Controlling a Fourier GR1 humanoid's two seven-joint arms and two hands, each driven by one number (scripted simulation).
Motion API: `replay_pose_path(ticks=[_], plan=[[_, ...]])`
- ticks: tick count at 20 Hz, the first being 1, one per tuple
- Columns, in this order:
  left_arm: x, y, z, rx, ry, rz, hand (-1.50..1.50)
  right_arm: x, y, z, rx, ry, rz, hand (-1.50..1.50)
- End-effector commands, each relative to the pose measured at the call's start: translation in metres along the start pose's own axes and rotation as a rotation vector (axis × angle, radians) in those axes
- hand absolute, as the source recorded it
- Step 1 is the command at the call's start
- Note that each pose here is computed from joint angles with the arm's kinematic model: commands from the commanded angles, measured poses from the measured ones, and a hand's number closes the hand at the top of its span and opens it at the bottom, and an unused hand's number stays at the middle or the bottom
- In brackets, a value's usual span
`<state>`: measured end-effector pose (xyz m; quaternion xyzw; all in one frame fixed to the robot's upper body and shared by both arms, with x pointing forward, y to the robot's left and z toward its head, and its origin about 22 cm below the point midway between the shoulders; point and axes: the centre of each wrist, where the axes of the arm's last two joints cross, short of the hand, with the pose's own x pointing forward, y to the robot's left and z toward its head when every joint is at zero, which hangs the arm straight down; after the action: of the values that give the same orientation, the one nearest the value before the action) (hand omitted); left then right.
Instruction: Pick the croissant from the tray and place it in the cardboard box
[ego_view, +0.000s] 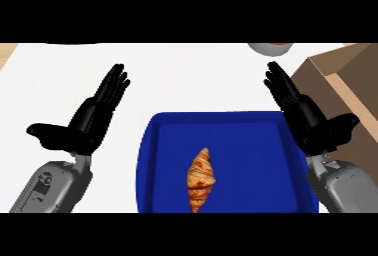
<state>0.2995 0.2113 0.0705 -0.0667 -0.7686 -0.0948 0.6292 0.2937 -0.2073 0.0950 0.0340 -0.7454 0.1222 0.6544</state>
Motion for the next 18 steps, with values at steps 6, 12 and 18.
replay_pose_path(ticks=[6,12,18], plan=[[-0.029,0.068,0.046,0.408,0.206,-0.025,0.00,0.000,-0.064,0.044,-0.665,-0.027,0.340,1.50],[-0.028,0.062,0.051,0.401,0.238,0.036,0.00,-0.042,-0.053,0.097,-0.690,0.073,0.772,-1.50],[-0.020,0.051,0.047,0.375,0.218,0.036,0.00,-0.018,-0.013,0.121,-0.518,0.177,0.947,-1.50]])
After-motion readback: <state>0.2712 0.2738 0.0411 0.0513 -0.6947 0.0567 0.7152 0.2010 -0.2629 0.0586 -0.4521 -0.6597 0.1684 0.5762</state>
